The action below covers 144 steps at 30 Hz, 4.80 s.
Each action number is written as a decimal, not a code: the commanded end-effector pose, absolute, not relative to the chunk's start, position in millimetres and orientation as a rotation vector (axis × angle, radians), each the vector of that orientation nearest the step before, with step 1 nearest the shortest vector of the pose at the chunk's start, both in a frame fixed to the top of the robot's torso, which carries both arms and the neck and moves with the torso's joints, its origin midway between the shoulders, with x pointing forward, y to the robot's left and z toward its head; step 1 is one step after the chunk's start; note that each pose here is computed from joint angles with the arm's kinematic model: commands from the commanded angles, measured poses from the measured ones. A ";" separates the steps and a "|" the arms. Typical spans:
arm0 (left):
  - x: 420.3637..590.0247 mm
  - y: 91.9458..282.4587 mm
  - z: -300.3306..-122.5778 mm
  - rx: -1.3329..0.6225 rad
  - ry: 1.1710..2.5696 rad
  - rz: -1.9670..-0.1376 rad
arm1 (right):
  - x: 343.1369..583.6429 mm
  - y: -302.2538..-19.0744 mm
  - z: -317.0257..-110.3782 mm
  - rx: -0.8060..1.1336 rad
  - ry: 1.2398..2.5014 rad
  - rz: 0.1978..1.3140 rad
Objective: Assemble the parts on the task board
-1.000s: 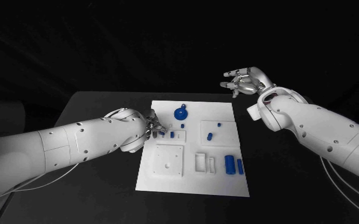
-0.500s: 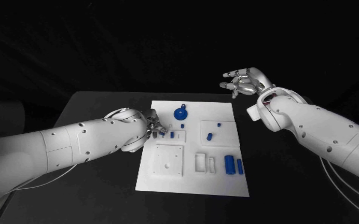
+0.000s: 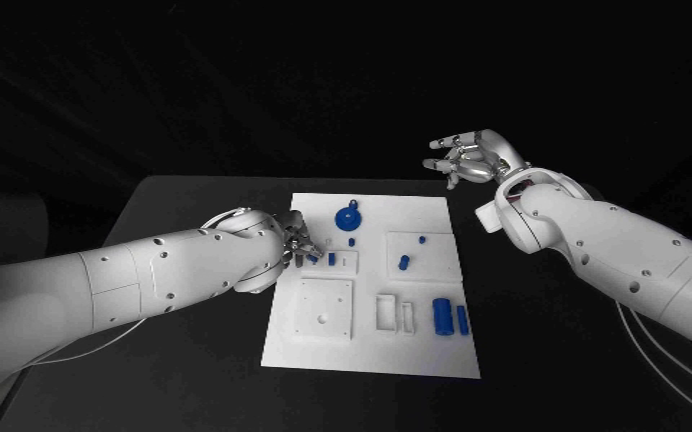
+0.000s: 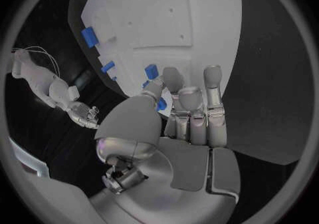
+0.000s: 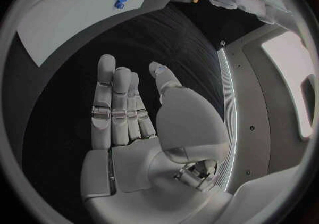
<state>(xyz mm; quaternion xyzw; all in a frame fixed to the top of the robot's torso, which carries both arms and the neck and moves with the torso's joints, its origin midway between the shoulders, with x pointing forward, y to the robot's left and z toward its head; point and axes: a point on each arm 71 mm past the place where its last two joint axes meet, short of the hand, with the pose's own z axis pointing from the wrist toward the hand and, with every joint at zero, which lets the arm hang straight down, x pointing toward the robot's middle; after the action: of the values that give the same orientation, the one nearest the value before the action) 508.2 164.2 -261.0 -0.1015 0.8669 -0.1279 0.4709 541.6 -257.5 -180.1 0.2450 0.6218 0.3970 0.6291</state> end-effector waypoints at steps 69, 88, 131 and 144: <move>503.8 162.9 -272.4 -0.184 2.191 -0.297 | 540.8 -257.0 -180.7 0.552 1.433 0.921; 500.9 161.1 -277.2 -0.160 2.233 -0.284 | 540.6 -257.7 -180.4 0.552 1.432 0.920; 507.8 172.9 -278.0 -0.164 2.184 -0.223 | 539.0 -260.7 -183.1 0.557 1.435 0.912; 509.0 175.8 -277.2 -0.177 2.167 -0.224 | 538.7 -260.9 -184.1 0.558 1.437 0.911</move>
<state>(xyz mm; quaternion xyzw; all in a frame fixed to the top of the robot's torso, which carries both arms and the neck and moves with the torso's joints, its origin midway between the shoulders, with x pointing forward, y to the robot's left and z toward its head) 512.4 172.2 -268.9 -0.0733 0.8738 -0.1035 0.4696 539.0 -261.7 -184.1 0.2464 0.6252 0.3939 0.6271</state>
